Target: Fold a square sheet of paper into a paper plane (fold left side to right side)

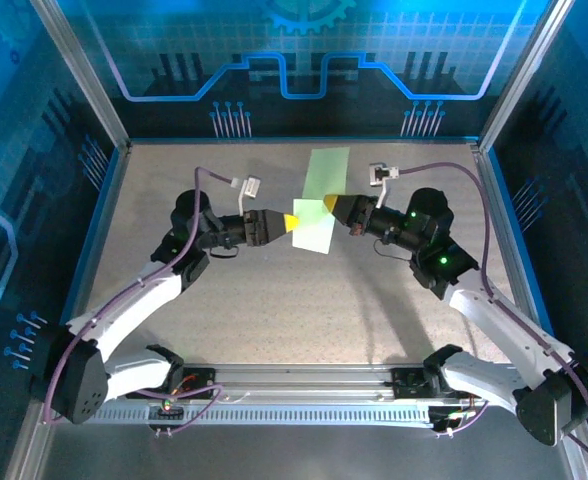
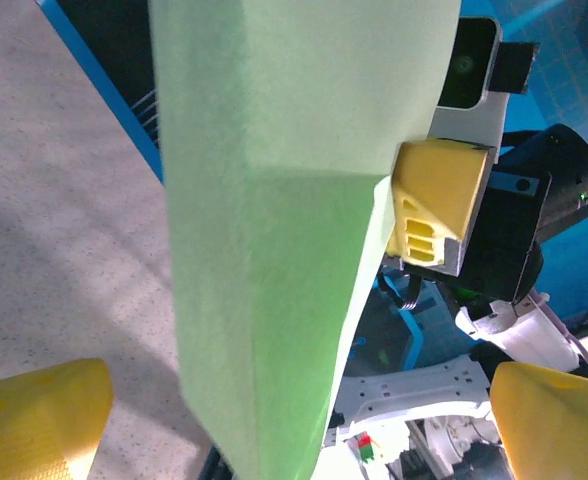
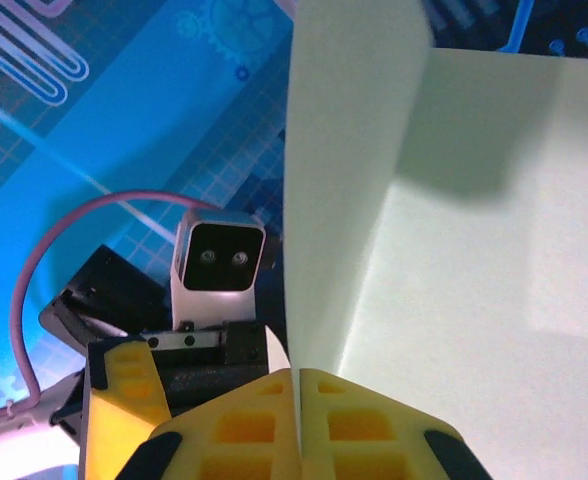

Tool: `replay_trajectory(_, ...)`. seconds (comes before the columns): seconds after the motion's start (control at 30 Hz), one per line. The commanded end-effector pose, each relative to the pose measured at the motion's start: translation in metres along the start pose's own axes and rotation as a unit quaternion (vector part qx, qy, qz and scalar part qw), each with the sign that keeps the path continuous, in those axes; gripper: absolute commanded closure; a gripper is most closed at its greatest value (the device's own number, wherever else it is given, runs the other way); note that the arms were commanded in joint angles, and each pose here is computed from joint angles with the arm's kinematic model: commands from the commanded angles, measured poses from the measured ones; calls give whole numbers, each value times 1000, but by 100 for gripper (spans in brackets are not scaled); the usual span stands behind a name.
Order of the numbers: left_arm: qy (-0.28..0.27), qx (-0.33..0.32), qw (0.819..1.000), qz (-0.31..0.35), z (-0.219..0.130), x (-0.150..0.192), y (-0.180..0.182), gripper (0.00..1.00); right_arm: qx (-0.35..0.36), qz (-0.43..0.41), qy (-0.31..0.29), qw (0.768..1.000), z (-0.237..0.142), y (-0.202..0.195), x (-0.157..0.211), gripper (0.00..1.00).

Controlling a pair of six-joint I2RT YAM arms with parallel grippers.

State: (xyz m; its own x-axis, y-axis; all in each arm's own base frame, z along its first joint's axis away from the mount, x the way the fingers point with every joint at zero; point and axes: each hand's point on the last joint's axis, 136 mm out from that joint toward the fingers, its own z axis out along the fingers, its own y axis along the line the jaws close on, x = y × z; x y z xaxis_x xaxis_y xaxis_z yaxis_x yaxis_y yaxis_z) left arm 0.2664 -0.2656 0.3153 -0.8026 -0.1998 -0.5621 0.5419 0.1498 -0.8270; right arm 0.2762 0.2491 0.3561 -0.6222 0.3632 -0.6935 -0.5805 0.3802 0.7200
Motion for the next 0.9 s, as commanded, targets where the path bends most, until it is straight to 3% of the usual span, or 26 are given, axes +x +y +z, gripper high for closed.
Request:
replay_trajectory(0.0, 3, 44, 999, 30, 7, -11, -29, 8, -34, 2, 0, 999, 4, 19, -4, 99)
replay_trajectory(0.17, -3, 58, 998, 30, 10, -16, -36, 25, -12, 5, 12, 1000, 4, 9, 3, 98)
replay_trajectory(0.33, -14, 37, 999, 31, 9, -19, -29, 52, 6, 6, 9, 1000, -2, 1, 7, 96)
replay_trajectory(0.53, -22, 20, 999, 27, 8, -18, -22, 77, 9, 6, 9, 1000, -6, 1, 6, 88)
replay_trajectory(0.73, -22, -10, 999, 26, 6, -16, -12, 90, 48, 8, 8, 999, -16, -17, 12, 64)
replay_trajectory(0.87, -8, -72, 997, 25, 1, -8, 9, 92, 229, 11, 33, 973, -50, -68, 21, 38)
